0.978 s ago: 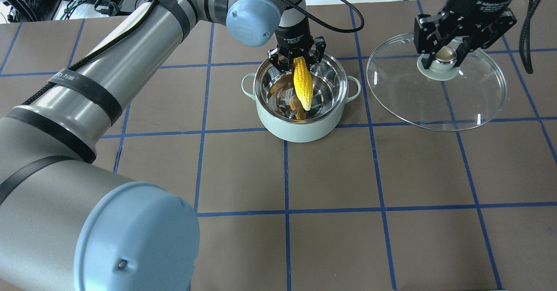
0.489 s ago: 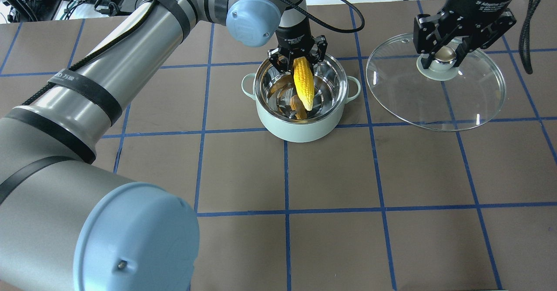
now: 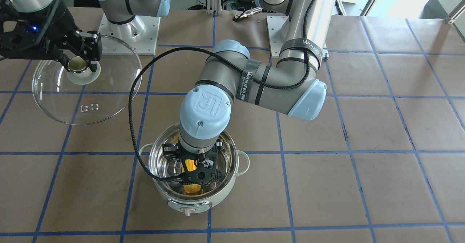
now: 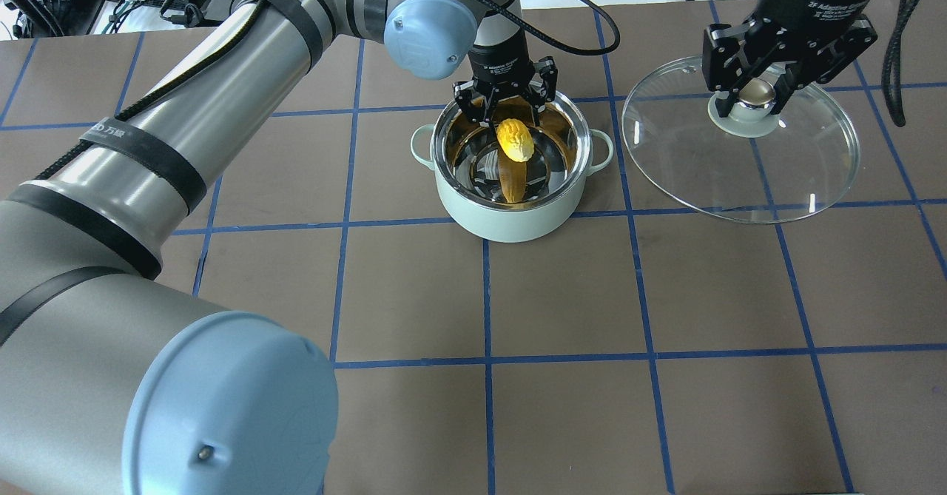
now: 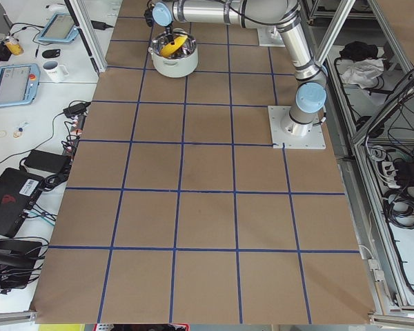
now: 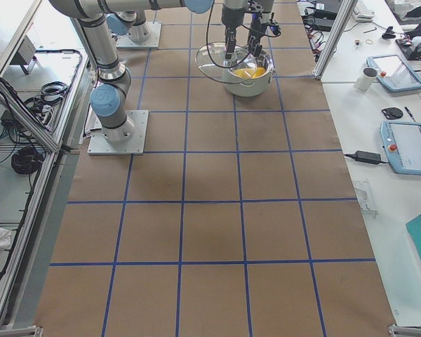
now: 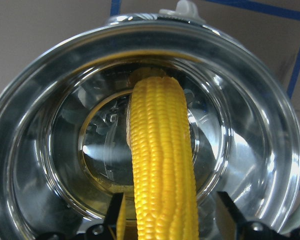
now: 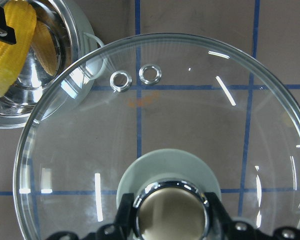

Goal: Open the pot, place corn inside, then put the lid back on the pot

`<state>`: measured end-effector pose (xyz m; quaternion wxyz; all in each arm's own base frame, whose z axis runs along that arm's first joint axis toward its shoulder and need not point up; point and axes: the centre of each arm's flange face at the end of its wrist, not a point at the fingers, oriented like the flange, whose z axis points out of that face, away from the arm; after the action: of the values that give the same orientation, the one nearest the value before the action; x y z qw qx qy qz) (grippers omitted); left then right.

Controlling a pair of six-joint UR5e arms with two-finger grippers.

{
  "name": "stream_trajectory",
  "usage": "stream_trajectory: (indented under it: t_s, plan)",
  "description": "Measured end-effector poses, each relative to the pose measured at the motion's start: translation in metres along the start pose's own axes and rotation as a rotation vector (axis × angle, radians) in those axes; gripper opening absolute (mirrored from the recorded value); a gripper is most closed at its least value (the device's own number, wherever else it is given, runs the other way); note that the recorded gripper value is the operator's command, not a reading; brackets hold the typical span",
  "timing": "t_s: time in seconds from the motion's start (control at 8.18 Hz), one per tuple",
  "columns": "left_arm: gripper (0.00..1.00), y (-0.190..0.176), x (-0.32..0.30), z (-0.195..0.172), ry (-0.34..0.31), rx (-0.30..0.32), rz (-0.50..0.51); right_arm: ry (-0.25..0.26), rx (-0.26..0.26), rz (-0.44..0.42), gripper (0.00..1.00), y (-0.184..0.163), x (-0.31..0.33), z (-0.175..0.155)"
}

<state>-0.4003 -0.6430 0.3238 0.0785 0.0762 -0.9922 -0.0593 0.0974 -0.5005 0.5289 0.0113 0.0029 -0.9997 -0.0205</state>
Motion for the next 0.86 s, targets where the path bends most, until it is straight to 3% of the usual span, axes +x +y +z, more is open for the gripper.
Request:
stream_trajectory:
  t_s: [0.12,0.24,0.49,0.61,0.86]
  plan:
    - [0.77,0.001,0.0,-0.002,0.001,0.002,0.0,0.0,0.0,0.0,0.0,0.0,0.0,0.0]
    - [0.88,0.002,0.0,-0.007,0.005,0.008,0.002,0.0,0.001,0.0,0.0,0.0,0.0,0.0]
    - [0.88,0.007,0.001,-0.025,0.017,0.03,0.01,0.0,0.003,0.003,0.0,-0.002,0.0,0.001]
    - [1.0,0.012,0.0,-0.041,0.025,0.047,0.015,-0.004,0.009,0.004,0.0,-0.008,0.0,0.004]
    - [1.0,0.031,-0.008,-0.095,0.052,0.11,0.026,-0.013,0.058,-0.009,0.0,-0.034,-0.013,0.016]
